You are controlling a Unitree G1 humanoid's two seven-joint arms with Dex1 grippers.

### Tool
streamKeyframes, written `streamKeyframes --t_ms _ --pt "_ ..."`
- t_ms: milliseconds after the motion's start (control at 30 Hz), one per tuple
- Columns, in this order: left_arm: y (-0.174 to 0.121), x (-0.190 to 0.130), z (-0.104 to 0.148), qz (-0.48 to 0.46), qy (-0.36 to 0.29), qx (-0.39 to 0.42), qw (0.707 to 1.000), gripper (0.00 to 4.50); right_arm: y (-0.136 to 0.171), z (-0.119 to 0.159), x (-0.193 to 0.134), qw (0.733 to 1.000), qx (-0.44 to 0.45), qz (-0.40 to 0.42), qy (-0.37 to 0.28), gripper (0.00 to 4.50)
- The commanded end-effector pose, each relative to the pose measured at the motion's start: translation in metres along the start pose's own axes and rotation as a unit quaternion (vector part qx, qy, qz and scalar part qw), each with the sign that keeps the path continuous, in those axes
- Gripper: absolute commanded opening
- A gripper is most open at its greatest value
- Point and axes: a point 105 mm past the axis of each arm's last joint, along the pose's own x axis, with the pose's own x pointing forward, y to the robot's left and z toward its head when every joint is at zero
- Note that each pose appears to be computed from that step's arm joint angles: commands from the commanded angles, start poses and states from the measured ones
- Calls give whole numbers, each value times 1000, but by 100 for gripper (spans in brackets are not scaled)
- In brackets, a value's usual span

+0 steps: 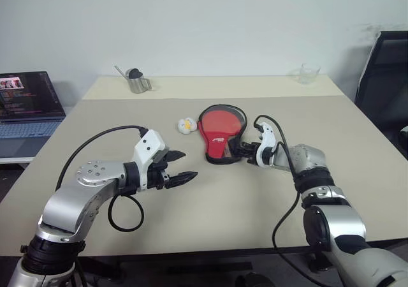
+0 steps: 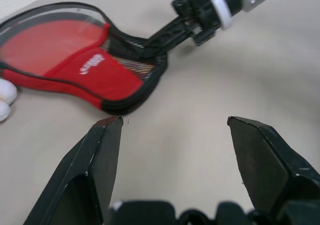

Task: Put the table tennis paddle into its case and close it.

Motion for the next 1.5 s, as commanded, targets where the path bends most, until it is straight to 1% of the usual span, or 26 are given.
streamKeyframes --t_ms 33,133,267,467,667,767,1067,1500 --pt "3 -1 7 3 -7 19 1000 366 8 -18 -15 998 -31 19 47 1" --pt "5 0 8 -2 -7 23 1000 366 14 -44 -31 994 -51 35 92 1" --pt "6 2 6 -8 -4 25 1000 366 20 -70 -54 988 -64 53 130 1" --pt "7 4 5 -22 1 27 999 366 25 -93 -80 983 -69 62 158 1" --pt "8 9 5 -39 3 29 999 366 23 -104 -89 983 -71 61 161 1" --pt "7 11 3 -44 6 28 999 366 24 -116 -94 979 -73 66 176 1" --pt "5 18 3 -72 17 28 997 366 40 -142 -106 973 -65 104 194 1" --pt "6 20 5 -86 24 33 995 366 47 -152 -113 971 -54 115 205 1"
